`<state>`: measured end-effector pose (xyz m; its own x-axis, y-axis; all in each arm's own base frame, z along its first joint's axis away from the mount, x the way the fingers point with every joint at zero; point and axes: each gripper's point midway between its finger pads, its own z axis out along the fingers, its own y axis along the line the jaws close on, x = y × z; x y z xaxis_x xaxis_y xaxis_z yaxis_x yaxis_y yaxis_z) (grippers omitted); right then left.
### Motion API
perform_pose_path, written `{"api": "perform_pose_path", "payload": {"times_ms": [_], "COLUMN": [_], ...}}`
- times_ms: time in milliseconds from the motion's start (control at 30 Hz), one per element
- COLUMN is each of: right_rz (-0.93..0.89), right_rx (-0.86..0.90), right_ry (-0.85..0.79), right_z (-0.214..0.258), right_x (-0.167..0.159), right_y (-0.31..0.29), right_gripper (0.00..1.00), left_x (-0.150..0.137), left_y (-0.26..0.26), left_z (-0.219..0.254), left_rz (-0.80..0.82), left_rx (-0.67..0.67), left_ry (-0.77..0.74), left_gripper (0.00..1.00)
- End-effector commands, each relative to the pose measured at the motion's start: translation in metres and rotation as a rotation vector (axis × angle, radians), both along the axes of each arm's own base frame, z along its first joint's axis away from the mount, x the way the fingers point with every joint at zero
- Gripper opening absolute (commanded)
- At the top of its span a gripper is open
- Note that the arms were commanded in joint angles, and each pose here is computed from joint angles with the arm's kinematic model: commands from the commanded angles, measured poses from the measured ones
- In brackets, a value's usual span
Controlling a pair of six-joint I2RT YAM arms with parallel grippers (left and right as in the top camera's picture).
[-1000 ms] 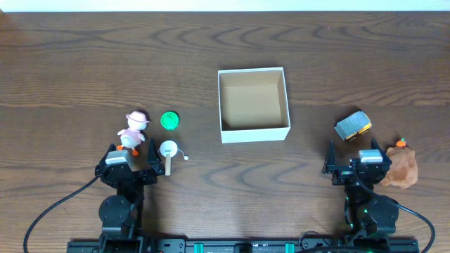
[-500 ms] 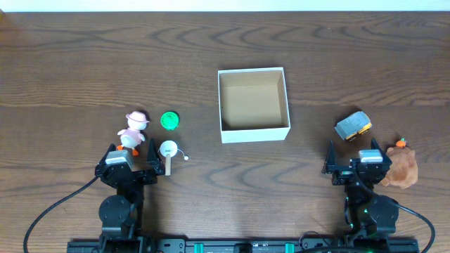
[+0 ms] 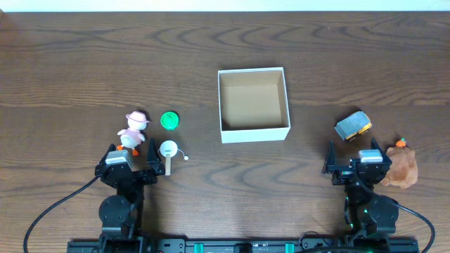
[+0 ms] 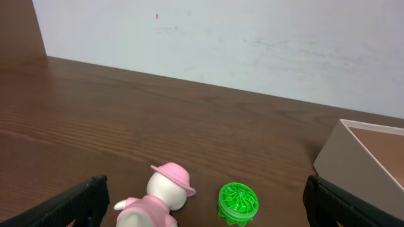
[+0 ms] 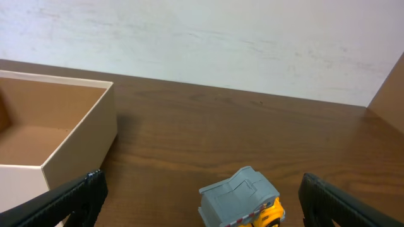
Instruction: Pack container
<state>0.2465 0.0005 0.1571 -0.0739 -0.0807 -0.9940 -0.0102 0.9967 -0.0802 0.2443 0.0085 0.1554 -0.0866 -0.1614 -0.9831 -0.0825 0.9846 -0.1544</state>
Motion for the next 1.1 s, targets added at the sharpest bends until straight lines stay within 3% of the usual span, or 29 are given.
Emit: {"api": "perform_pose_path", "payload": {"times_ms": [0,733,933,1067], "right_rz": [-0.011,-0.081,-0.089,-0.084], "right_rx": [-0.01,-0.075,0.139,0.15], "right_ry": [0.0,-0.003,-0.005,0.013], "right_z": [-0.001,0.001,0.0,-0.002], "right_x": [0.0,-0.001,-0.001,0.0], "right_y": [-0.003,-0.015,-0.014,-0.013], "right_gripper": [0.99,0.99,0.99,0.99], "left_x": [-0.001,-0.001,-0.001,-0.001], "left_y": [0.002,0.002,0.002,-0.002], "left_z": [-0.018,-0.018,-0.018,-0.014], "left_rz": [0.008,0.008,0.008,-0.011], "left_rx": [0.019,0.019,0.018,-0.045], "left_ry": [0.055,0.055,0.056,0.051], "left_gripper": [0.98,0.98,0.98,0.98]}}
